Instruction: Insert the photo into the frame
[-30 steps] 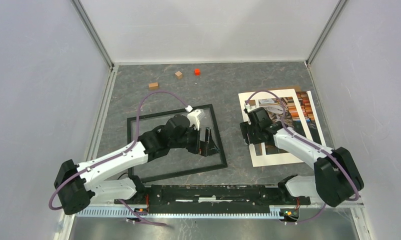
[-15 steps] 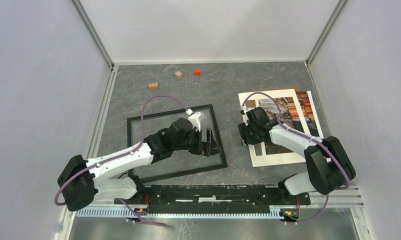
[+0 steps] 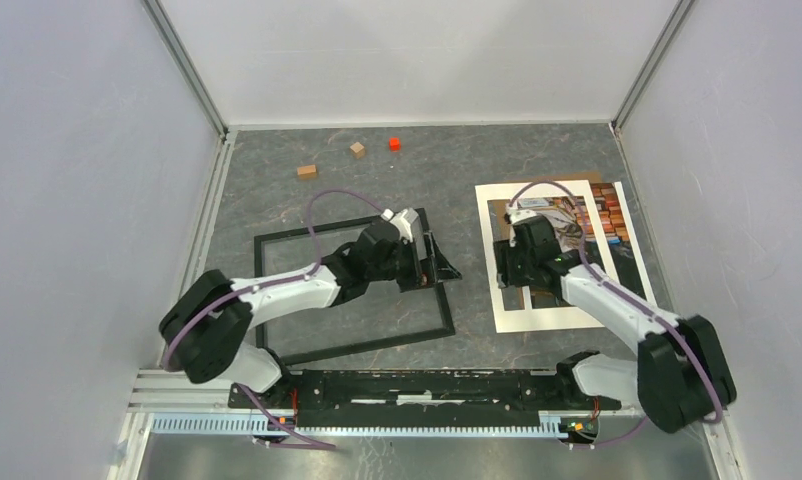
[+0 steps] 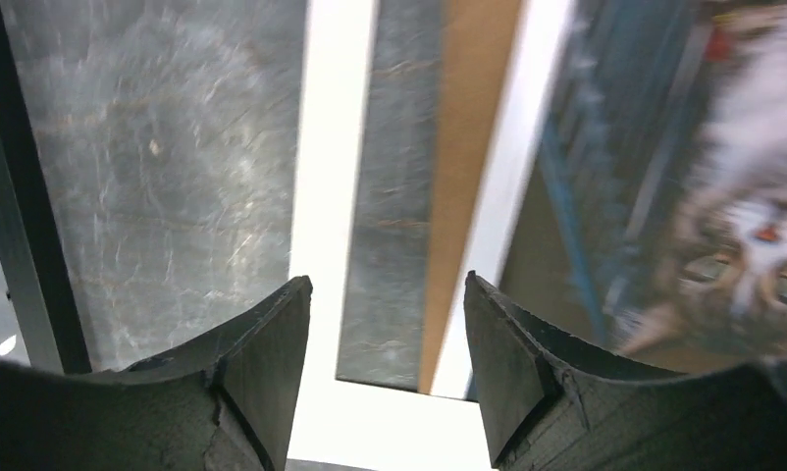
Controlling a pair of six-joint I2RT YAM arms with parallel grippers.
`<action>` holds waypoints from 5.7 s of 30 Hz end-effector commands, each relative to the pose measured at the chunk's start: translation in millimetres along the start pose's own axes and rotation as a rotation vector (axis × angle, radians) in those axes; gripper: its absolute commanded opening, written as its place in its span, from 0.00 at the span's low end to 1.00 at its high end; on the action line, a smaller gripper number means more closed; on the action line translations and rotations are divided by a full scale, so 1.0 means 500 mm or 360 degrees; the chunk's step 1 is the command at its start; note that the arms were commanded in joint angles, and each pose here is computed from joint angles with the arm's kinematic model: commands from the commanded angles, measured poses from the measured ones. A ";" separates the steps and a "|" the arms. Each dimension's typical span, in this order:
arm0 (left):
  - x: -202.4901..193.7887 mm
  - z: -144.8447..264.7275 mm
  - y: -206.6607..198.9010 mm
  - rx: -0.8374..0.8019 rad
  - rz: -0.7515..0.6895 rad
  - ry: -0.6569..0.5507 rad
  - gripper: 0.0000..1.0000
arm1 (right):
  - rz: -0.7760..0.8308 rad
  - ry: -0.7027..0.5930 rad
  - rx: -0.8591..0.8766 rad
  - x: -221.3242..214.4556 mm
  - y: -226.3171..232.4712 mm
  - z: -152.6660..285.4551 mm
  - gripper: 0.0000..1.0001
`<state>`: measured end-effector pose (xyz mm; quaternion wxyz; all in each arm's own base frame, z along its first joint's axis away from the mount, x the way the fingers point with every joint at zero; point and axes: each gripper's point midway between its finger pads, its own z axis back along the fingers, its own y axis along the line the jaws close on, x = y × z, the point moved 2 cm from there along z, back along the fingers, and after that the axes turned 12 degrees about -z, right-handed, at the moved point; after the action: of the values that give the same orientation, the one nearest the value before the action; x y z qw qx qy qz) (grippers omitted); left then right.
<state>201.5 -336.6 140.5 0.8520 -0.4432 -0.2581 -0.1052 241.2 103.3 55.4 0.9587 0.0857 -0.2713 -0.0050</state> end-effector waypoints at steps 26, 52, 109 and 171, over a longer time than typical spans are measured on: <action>-0.168 -0.215 -0.090 -0.0125 0.0351 0.0173 0.96 | -0.0933 -0.0159 -0.0113 -0.120 -0.138 0.014 0.60; -0.209 -0.254 -0.064 -0.0139 0.0494 0.0180 0.98 | -0.0914 -0.0066 -0.0084 -0.184 -0.134 0.017 0.62; -0.035 -0.261 0.011 0.0262 0.0069 -0.0230 0.91 | -0.0818 -0.0094 -0.0080 -0.166 -0.138 0.017 0.62; 0.170 0.019 -0.076 0.0027 0.0149 -0.0009 0.02 | 0.0775 -0.0724 0.0352 0.117 0.168 0.238 0.80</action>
<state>269.9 -361.1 191.4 0.8608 -0.4494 -0.2376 -0.0265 216.7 154.4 180.7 0.8558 0.1883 -0.4396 0.1974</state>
